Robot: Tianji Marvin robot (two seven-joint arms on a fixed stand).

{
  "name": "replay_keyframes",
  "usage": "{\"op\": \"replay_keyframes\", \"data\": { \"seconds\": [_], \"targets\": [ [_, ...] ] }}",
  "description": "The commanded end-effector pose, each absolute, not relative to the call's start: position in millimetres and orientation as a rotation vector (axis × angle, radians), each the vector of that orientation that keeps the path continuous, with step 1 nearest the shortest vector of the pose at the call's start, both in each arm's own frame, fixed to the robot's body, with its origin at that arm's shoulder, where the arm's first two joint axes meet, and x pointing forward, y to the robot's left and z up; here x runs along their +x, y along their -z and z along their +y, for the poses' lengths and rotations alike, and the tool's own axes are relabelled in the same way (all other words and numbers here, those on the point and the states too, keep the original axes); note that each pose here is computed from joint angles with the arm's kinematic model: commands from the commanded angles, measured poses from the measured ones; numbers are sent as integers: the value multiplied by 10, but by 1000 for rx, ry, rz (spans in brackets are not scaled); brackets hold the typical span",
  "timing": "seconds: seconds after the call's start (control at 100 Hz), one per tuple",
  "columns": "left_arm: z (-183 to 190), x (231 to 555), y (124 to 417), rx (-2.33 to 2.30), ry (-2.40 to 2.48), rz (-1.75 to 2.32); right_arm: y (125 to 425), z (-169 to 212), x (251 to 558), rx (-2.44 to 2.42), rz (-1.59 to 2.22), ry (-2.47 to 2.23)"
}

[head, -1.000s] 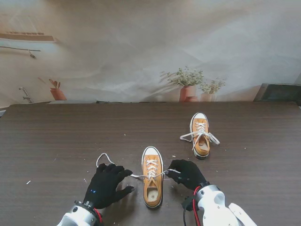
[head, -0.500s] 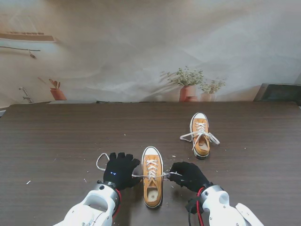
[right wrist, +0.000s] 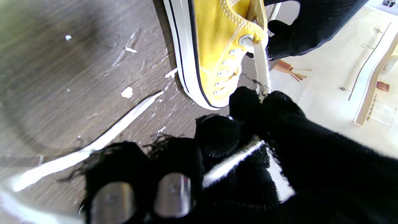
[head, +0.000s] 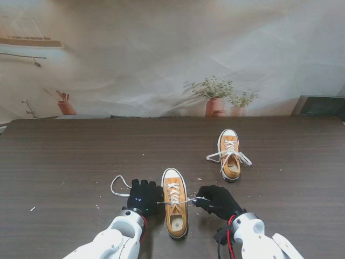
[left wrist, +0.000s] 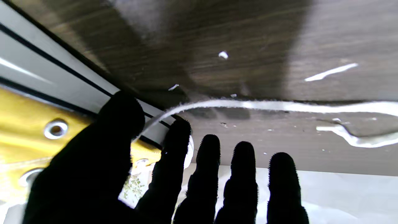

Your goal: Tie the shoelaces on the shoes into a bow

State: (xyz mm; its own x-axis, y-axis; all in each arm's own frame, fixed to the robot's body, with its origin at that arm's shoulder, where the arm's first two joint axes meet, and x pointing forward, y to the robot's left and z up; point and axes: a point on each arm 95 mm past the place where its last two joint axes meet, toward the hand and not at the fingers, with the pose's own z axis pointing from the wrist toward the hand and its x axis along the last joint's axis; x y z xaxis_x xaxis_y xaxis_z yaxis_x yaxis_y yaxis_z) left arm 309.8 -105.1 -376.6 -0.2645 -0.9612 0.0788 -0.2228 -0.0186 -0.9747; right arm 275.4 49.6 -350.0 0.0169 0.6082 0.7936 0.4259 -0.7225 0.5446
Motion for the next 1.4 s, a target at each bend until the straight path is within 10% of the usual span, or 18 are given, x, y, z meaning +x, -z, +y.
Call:
{"op": "replay_keyframes", "data": {
  "seconds": [0.0,0.87,1.39],
  "targets": [
    [-1096,3111,3825,-1289,1342,1556,3497,510,2723,2135,1119,-1797],
    [-970,3114,4199,-1474,1856,1181,3428,585,2625,2154,1166,-1863],
    [-858,3001,3807,-1455,1966,983,3370,616,2569,2109,1142,-1908]
  ]
}}
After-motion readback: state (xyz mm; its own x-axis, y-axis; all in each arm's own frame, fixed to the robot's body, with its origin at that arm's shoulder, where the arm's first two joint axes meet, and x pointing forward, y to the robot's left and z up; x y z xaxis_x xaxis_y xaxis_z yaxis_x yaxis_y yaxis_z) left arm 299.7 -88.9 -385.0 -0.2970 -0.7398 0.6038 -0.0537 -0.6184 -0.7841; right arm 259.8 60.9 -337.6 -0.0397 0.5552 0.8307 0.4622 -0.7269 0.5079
